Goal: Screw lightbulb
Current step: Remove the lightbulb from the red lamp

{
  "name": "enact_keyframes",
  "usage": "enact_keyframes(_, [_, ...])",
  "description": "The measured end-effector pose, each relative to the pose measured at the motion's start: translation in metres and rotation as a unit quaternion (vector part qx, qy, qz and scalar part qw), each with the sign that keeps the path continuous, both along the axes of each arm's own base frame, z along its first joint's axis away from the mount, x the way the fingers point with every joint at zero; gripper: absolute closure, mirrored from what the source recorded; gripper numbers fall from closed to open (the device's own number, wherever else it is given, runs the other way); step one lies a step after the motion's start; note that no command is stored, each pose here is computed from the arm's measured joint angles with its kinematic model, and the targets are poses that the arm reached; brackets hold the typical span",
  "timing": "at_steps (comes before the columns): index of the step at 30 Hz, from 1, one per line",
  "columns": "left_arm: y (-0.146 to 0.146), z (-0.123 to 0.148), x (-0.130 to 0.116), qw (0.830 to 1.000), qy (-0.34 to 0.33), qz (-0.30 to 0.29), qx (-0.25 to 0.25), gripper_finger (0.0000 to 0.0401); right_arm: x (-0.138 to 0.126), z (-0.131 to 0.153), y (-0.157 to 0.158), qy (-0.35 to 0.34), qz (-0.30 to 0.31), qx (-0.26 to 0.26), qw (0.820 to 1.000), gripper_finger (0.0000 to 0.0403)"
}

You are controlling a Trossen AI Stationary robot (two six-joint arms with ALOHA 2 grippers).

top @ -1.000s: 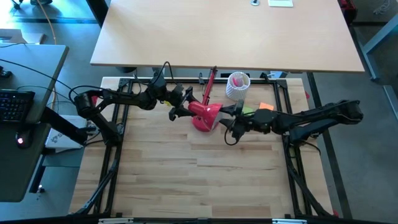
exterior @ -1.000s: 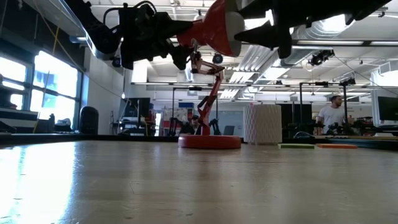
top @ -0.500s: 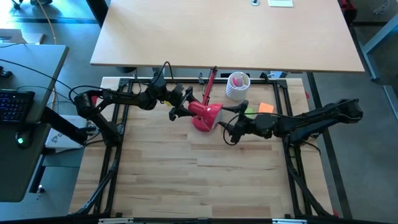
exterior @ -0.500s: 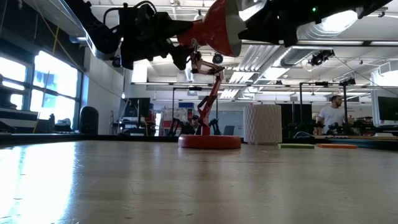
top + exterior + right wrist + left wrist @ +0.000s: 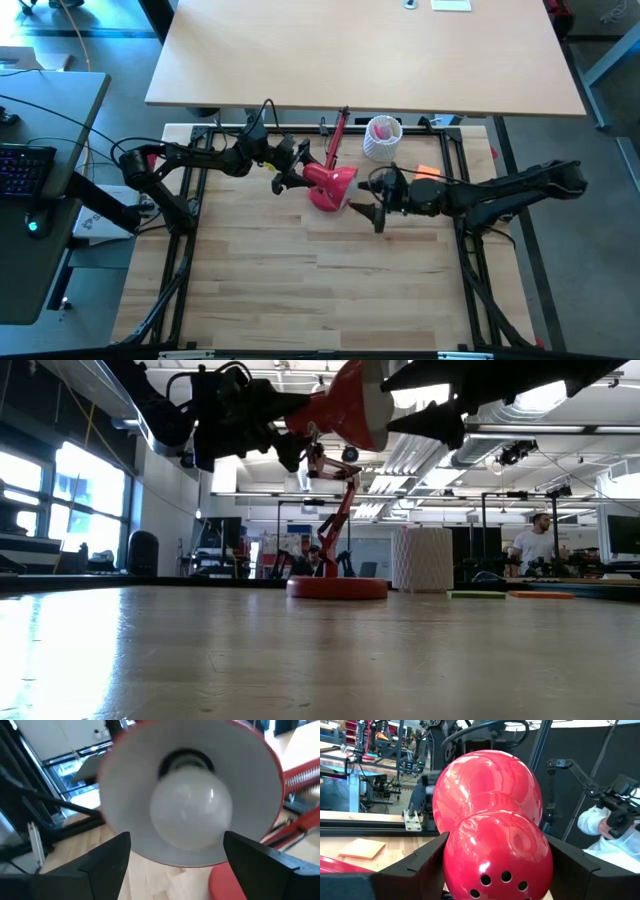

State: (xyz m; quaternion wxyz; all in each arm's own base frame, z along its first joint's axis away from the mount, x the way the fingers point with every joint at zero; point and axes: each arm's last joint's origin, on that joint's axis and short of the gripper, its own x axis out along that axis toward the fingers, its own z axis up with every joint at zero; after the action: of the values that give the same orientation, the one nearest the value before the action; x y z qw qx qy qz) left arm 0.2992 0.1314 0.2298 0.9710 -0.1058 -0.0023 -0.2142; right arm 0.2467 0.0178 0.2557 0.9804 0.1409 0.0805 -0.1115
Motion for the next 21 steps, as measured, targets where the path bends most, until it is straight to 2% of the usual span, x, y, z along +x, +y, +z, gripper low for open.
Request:
enact_keyframes(5, [0.0, 0.0, 0.0, 1.0, 0.0, 0.003, 0.0, 0.0144, 0.007, -0.005, -0.012, -0.003, -0.007, 0.037, 0.999, 0.0087])
enact_keyframes(9, [0.0, 0.0, 0.0, 1.0, 0.0, 0.001, 0.0, 0.0144, 0.012, -0.003, -0.015, -0.03, 0.021, 0.021, 0.999, 0.0087])
enact_keyframes(15, [0.0, 0.0, 0.0, 1.0, -0.001, 0.003, 0.001, 0.0144, 0.013, 0.0, -0.025, -0.043, 0.013, -0.012, 0.999, 0.0106])
enact_keyframes(18, [0.0, 0.0, 0.0, 1.0, -0.001, 0.003, 0.001, 0.0144, 0.013, 0.0, -0.029, -0.033, 0.013, -0.048, 0.998, 0.0122])
enact_keyframes(21, [0.0, 0.0, 0.0, 1.0, 0.001, 0.002, -0.003, 0.0144, 0.012, 0.0, -0.031, -0.014, 0.023, -0.136, 0.99, 0.0136])
